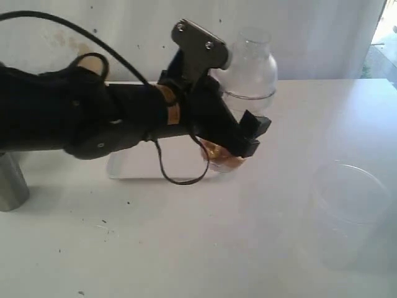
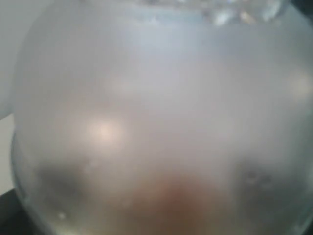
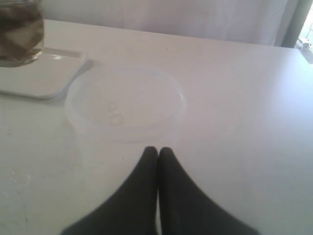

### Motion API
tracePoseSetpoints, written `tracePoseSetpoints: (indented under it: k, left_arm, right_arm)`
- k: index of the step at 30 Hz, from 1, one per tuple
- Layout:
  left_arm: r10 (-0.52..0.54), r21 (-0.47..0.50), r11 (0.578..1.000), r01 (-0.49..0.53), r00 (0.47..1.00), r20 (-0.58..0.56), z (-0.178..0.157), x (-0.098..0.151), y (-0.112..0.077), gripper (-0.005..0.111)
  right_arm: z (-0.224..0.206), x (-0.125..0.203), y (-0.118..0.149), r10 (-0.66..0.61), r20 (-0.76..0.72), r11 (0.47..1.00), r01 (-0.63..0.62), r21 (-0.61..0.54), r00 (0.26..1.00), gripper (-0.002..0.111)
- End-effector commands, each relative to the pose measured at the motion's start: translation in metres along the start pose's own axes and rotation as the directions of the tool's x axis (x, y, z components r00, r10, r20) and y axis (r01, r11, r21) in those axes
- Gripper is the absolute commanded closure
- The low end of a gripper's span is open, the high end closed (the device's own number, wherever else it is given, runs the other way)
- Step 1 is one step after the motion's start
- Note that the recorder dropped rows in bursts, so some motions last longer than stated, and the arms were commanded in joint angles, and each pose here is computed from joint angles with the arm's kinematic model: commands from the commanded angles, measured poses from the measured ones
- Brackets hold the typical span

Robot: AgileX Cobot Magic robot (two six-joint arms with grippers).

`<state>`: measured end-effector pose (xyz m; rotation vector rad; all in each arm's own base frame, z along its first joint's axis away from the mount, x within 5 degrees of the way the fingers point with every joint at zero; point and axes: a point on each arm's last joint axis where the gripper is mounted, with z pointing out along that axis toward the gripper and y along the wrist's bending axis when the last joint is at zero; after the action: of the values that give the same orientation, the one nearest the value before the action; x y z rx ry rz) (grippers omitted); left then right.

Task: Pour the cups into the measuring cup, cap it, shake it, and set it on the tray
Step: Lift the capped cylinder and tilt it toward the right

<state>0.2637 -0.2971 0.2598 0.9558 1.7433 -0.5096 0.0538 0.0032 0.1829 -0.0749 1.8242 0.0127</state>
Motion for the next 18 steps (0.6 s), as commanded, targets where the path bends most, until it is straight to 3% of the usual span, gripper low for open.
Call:
tracePoseSetpoints:
  k: [1, 9, 18]
  left_arm:
    - [0.073, -0.010, 0.997, -0.073, 0.997, 0.026, 0.023, -0.017, 0.002, 0.107]
    - [0.278, -0.050, 0.957, -0.287, 0.950, -0.140, 0.044, -0.030, 0.007, 0.107]
    - [0.497, -0.015, 0.862, -0.507, 0.850, -0.176, 0.047, -0.057, -0.026, 0.107]
  right_arm:
    - [0.000, 0.000, 0.000, -0.005, 0.005, 1.000, 0.005, -0.002, 1.000, 0.108]
    - [0.000, 0.000, 0.000, -0.005, 0.005, 1.000, 0.005, -0.002, 1.000, 0.108]
    - [0.000, 0.000, 0.000, -0.005, 0.005, 1.000, 0.005, -0.002, 1.000, 0.108]
